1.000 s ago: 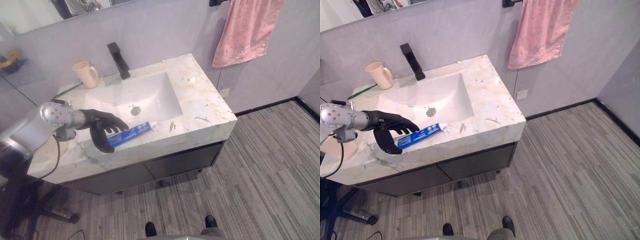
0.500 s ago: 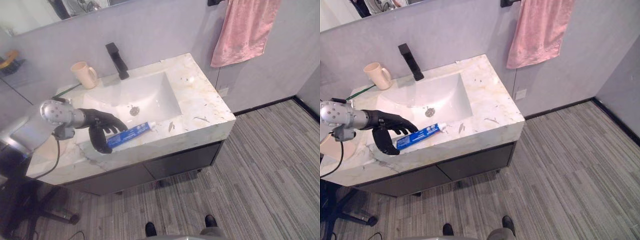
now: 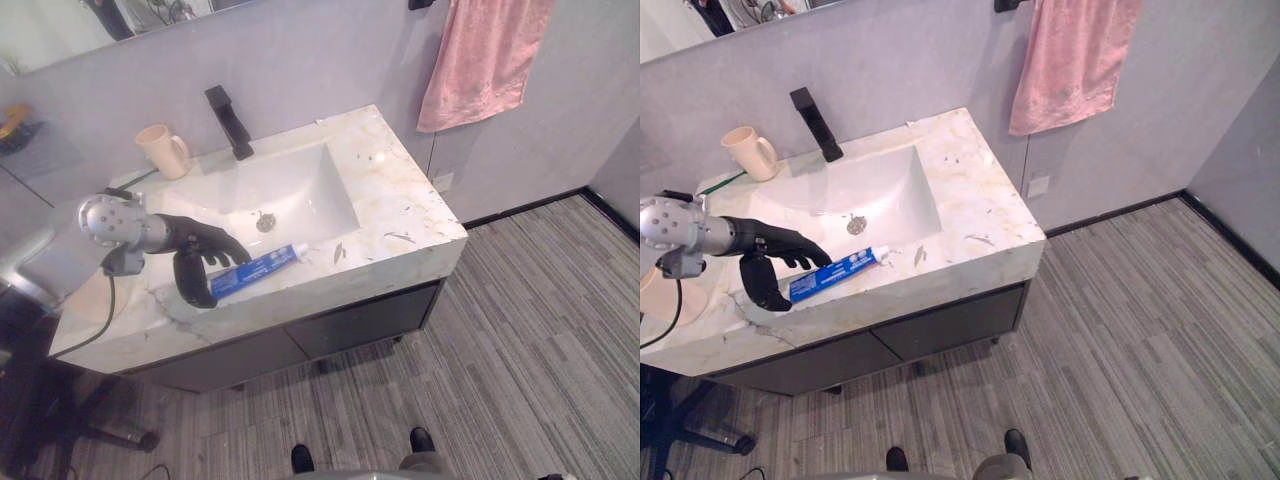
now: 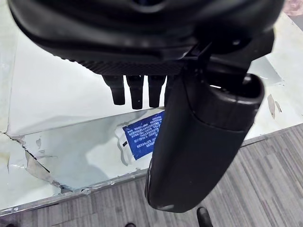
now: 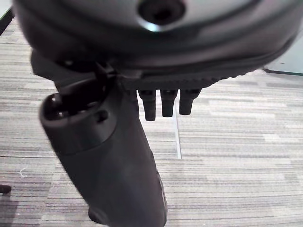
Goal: Organize the bathroom.
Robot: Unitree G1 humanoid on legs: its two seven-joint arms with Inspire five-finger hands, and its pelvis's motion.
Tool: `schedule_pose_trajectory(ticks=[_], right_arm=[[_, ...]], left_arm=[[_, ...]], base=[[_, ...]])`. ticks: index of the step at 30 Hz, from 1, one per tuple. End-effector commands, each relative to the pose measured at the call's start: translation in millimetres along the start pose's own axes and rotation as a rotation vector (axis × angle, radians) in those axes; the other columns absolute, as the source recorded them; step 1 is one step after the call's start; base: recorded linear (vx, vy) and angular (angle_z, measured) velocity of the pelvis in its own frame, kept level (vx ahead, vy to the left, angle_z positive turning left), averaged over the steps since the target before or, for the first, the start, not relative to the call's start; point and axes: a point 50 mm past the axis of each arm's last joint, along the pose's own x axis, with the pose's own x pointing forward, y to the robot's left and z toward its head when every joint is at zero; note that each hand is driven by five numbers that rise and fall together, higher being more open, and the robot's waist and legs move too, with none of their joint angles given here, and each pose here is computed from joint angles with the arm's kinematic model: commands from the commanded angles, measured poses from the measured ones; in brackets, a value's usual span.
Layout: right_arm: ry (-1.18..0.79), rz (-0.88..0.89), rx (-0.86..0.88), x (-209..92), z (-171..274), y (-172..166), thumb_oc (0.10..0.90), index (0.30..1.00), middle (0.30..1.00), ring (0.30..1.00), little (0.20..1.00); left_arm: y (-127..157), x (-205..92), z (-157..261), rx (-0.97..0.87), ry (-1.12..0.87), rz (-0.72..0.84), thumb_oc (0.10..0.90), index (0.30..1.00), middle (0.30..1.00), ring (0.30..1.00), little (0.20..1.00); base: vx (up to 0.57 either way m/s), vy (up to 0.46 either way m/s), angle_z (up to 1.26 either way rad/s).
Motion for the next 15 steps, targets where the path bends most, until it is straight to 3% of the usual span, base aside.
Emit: schedule_pose_trajectory(ticks=[1,15], right_arm=[[0.061,-0.137,-0.07,4.0,-22.8,-35.1,0.8,0.9,0.9,0.9,0.9],[0.051,-0.144,-0.041,2.4,-19.8,-29.1,0.8,0.9,0.9,0.9,0.9]], left_arm=[[39.3,-52.9,-3.5,0.001,0.08,0.207,0.8,0.9,0.9,0.9,0.9],[6.4,-30.4,-33.2,-0.223,0.048,0.226,0.8,0.9,0.9,0.9,0.9]], base=[[0.0,0.0,0.0],[0.0,0.0,0.0]])
